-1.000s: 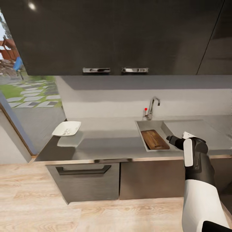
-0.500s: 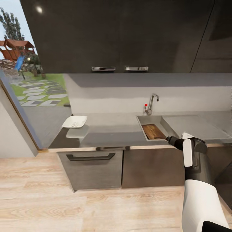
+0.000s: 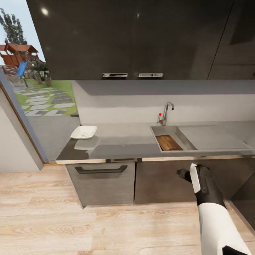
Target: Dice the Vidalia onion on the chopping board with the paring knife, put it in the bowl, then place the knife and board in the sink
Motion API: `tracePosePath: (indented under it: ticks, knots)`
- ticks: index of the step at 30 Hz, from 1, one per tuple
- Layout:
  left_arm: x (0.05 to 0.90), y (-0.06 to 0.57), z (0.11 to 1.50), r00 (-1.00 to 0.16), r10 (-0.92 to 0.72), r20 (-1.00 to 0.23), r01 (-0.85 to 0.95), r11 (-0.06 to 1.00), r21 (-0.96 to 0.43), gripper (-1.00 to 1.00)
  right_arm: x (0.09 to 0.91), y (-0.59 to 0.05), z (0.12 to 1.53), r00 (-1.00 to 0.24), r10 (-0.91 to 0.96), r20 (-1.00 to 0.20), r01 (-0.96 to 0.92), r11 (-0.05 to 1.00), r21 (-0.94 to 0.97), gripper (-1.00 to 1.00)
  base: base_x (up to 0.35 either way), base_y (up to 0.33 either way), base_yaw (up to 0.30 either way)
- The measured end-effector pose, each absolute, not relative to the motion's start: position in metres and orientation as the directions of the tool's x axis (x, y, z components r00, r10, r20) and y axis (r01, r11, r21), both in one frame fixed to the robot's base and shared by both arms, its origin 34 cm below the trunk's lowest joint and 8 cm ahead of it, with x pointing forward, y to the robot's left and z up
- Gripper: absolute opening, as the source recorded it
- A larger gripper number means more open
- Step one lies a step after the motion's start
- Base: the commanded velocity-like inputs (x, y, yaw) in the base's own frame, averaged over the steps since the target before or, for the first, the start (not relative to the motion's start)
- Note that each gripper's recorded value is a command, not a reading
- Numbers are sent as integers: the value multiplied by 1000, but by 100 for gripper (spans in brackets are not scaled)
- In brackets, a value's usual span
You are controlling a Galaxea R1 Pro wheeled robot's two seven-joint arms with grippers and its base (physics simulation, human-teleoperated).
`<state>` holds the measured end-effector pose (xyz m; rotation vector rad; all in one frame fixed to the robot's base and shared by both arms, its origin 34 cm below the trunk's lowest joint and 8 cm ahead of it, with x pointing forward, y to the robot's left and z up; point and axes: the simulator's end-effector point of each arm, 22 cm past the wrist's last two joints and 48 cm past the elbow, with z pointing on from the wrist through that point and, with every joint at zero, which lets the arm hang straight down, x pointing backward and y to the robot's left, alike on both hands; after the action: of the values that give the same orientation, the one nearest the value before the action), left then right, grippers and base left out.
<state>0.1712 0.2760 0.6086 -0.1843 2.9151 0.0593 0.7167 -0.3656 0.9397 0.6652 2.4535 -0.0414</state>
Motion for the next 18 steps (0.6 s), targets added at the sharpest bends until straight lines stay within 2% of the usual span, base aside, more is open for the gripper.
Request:
tracePosePath:
  ticks: [5, 6, 7, 11, 14, 16, 18]
  knots:
    - [212, 265, 612, -946, -124, -300, -131, 991, 2, 100, 690, -352, 836, -757, 342, -557, 426, 904, -23, 100, 0, 0, 0]
    - [230, 267, 614, -933, -124, -337, -135, 991, 8, 100, 688, -343, 814, -757, 239, -608, 350, 934, -68, 100, 0, 0, 0]
    - [240, 271, 616, -926, -124, -357, -141, 990, 22, 100, 658, -323, 772, -800, 191, -568, 282, 956, -76, 100, 0, 0, 0]
    - [275, 284, 626, -893, -125, -432, -180, 980, 88, 100, 606, -301, 729, -746, 73, -662, 154, 986, -64, 100, 0, 0, 0]
    - [293, 290, 633, -873, -126, -471, -204, 972, 117, 100, 547, -290, 702, -717, 49, -695, 115, 992, -48, 100, 0, 0, 0]
    - [304, 298, 637, -859, -123, -497, -216, 967, 134, 100, 486, -270, 696, -634, 34, -773, 77, 997, -19, 100, 0, 0, 0]
    - [306, 309, 639, -857, -115, -502, -217, 965, 149, 100, 453, -250, 692, -614, 45, -788, 59, 998, 11, 100, 0, 0, 0]
